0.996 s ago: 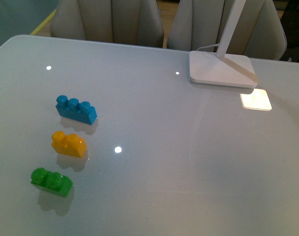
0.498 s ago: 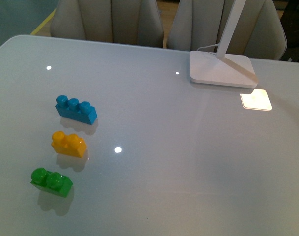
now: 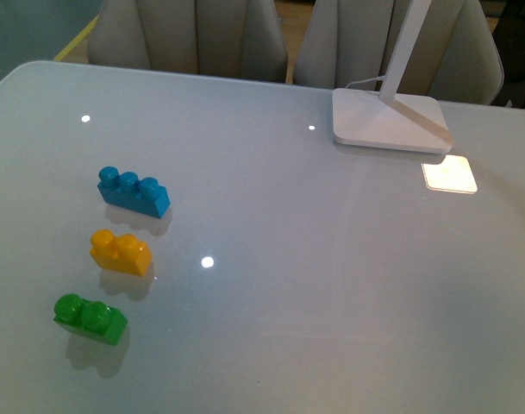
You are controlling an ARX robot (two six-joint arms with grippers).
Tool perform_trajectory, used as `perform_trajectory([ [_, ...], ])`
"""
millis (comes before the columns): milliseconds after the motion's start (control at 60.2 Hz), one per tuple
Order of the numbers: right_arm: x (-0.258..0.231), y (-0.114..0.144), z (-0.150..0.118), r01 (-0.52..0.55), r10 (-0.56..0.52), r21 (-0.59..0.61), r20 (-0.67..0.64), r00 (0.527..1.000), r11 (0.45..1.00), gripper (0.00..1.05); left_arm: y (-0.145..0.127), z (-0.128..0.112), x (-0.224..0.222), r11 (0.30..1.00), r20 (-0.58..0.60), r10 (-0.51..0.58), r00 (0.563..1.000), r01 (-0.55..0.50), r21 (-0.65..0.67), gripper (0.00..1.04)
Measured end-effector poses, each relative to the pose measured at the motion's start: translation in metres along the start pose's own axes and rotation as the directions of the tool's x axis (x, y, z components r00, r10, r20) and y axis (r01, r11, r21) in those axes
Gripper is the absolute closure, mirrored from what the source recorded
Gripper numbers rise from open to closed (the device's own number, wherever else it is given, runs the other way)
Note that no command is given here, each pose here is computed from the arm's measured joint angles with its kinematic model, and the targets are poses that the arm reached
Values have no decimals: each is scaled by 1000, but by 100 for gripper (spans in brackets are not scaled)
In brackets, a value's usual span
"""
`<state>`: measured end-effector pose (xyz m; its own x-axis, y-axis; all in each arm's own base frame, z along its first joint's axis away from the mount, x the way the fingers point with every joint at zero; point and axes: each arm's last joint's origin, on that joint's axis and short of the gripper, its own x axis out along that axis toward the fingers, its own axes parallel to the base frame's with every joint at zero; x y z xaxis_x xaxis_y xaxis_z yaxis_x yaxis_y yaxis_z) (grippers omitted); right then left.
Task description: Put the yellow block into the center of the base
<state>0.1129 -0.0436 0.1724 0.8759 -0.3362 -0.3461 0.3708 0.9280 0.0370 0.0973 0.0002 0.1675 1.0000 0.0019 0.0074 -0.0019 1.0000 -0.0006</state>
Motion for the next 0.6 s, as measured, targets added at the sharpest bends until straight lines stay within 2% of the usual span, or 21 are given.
perform_trajectory([
  [183, 35, -46, 25, -1, 2, -56, 28, 1000, 998, 9, 0, 0, 0, 1000, 0, 0, 1000, 0, 0, 7],
  [315, 75, -85, 27, -35, 33, -156, -19, 999, 987, 9, 0, 0, 0, 1000, 0, 0, 1000, 0, 0, 7],
  [415, 123, -127, 5, -58, 19, -290, -136, 991, 955, 9, 0, 0, 0, 1000, 0, 0, 1000, 0, 0, 7],
  [598, 160, -162, -31, -158, 80, -303, -254, 964, 940, 9, 0, 0, 0, 1000, 0, 0, 1000, 0, 0, 7],
])
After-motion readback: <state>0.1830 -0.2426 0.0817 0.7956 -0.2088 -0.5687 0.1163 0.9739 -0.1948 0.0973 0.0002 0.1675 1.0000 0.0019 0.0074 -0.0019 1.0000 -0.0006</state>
